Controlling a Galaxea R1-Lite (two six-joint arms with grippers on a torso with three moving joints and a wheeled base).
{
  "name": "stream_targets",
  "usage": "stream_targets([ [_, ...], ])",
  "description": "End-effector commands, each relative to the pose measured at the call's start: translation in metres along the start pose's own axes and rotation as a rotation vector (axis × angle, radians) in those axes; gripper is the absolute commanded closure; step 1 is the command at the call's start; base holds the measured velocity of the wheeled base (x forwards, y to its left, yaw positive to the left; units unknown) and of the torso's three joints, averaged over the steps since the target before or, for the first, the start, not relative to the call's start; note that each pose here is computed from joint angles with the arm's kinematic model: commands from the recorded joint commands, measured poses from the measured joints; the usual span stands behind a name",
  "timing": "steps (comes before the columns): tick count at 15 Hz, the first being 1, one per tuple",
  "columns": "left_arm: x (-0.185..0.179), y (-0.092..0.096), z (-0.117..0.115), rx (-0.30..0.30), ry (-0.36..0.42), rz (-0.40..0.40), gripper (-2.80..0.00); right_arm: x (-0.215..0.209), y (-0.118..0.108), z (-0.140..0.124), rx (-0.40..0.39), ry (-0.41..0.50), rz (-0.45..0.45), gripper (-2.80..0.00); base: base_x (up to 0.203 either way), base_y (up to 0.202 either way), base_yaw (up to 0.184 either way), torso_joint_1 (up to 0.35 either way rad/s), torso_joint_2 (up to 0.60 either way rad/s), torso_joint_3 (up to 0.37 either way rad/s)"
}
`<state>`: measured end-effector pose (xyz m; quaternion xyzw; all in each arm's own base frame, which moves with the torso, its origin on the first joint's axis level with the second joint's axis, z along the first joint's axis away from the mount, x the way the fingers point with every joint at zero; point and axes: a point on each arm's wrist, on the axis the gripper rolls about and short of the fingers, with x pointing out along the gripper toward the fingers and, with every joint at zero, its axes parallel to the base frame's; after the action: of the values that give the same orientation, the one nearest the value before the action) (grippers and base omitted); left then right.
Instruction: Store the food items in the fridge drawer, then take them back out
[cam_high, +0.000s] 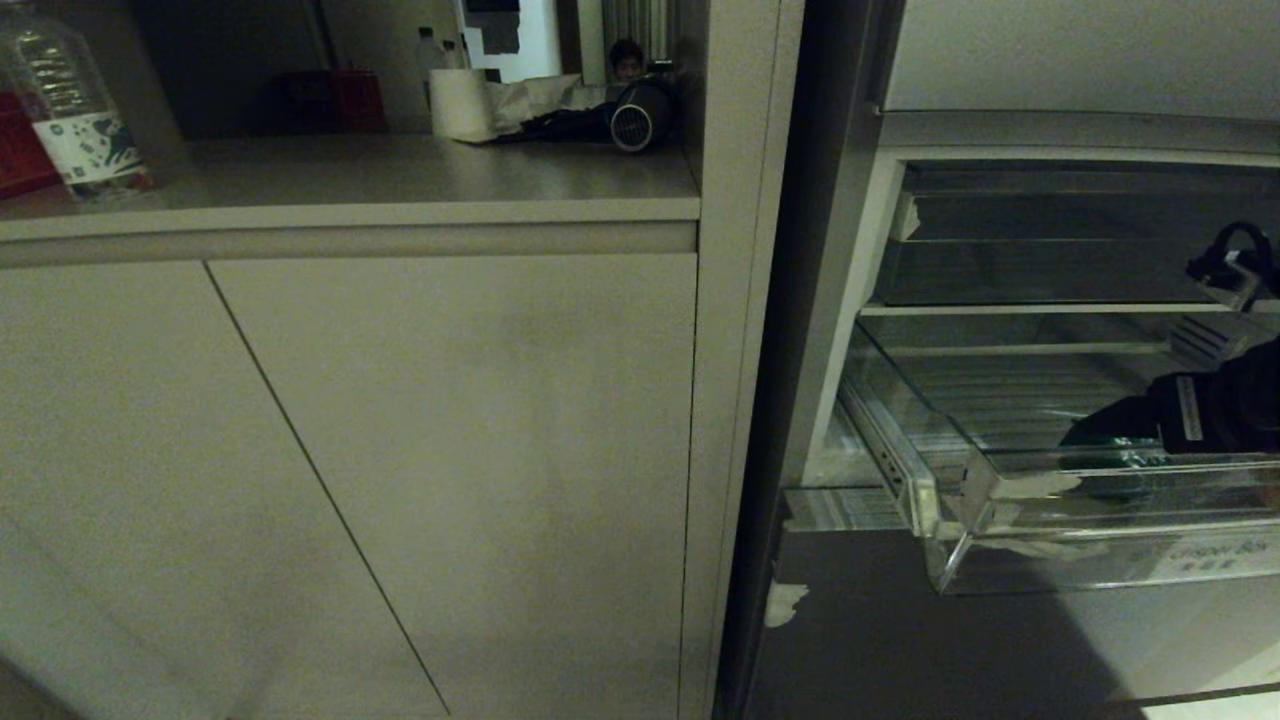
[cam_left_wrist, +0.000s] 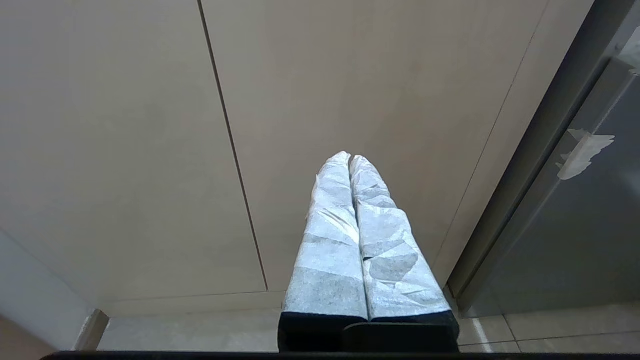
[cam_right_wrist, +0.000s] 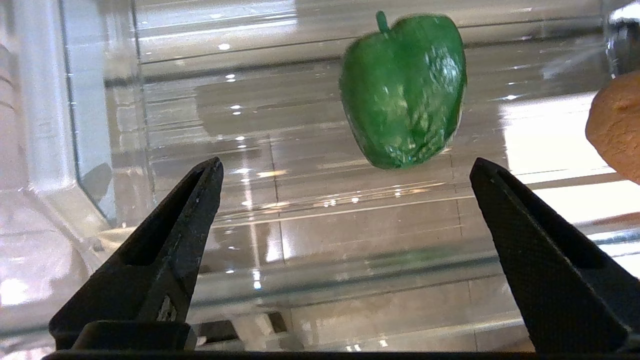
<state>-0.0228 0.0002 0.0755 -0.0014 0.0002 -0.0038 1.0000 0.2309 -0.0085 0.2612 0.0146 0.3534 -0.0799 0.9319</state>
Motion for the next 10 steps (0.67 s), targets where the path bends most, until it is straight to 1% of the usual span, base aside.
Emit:
stream_targets([
  [1, 0.0, 0.0, 0.0, 0.0, 0.0, 0.0, 0.0, -0.005, -0.003, 0.0, 0.009, -0.007, -0.006, -2.8, 0.0, 0.0, 0.0, 0.0, 0.0, 0.0],
  [3, 0.0, 0.0, 0.0, 0.0, 0.0, 0.0, 0.0, -0.003, -0.003, 0.005, 0.013, -0.019, -0.005, -2.8, 0.0, 0.0, 0.0, 0.0, 0.0, 0.0],
  [6, 0.0, 0.0, 0.0, 0.0, 0.0, 0.0, 0.0, 0.004, -0.002, 0.027, 0.021, -0.073, -0.006, -2.8, 0.0, 0.0, 0.0, 0.0, 0.0, 0.0],
  [8, 0.0, 0.0, 0.0, 0.0, 0.0, 0.0, 0.0, 0.019, -0.002, 0.038, 0.024, -0.064, -0.014, -2.8, 0.0, 0.0, 0.0, 0.0, 0.0, 0.0],
  [10, 0.0, 0.0, 0.0, 0.0, 0.0, 0.0, 0.0, 0.036, -0.003, 0.042, 0.027, -0.034, -0.025, -2.8, 0.0, 0.0, 0.0, 0.0, 0.0, 0.0],
])
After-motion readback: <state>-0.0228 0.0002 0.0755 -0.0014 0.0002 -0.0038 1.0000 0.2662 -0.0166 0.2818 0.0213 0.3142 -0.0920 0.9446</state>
